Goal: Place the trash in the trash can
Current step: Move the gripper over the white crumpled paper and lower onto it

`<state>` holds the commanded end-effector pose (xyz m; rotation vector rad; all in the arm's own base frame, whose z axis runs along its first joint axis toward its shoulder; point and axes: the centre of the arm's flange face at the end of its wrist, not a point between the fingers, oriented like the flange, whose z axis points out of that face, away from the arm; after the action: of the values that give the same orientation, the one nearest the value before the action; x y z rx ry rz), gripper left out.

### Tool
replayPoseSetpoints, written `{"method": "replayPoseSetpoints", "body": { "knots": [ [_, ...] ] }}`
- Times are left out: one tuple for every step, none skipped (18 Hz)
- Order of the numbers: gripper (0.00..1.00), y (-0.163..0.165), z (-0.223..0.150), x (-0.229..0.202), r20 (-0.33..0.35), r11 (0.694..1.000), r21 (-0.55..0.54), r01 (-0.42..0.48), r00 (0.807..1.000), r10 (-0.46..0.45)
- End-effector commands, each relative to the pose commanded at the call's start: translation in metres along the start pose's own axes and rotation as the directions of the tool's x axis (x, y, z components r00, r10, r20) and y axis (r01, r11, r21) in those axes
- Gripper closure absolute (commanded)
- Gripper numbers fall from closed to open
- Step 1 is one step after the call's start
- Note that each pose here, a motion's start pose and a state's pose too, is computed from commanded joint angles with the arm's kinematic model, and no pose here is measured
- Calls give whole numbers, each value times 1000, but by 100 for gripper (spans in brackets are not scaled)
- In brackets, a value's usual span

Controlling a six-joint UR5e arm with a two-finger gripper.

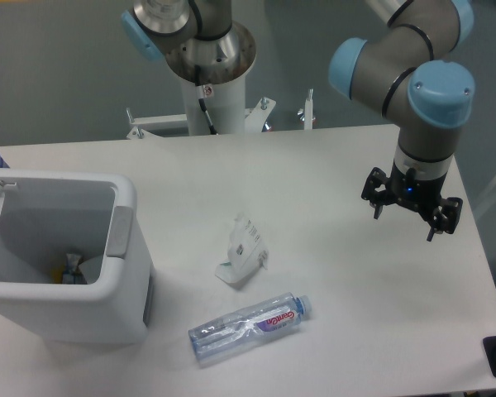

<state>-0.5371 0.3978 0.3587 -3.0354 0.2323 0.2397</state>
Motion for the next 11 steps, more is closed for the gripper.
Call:
{"method": "replayPoseSetpoints", "body": {
  "knots": [
    [0, -2, -1, 1, 0, 1000, 1, -1, 1000, 1],
    [0, -4, 0, 3, -3, 1000, -1, -4, 1000, 4],
    [0, -5, 3, 6, -9, 1000, -4, -3, 1000, 3],
    [0, -10, 3, 12, -11, 1000, 3, 11, 1000, -11],
    [0, -15, 1, 14, -6, 999, 11, 39, 999, -39],
    [0, -23, -1, 17, -4, 998, 14, 65, 998, -65],
    [0, -32, -1, 24, -8, 997, 16, 77, 997, -77],
    [0, -40, 0, 32, -13, 997, 17, 75, 997, -75],
    [0, -48, 3, 42, -24, 998, 23, 63, 998, -63],
    [0, -54, 3, 53, -25, 998, 39, 53, 998, -52],
    [0, -56, 5, 66, -23, 997, 52, 62, 998, -61]
  ]
}}
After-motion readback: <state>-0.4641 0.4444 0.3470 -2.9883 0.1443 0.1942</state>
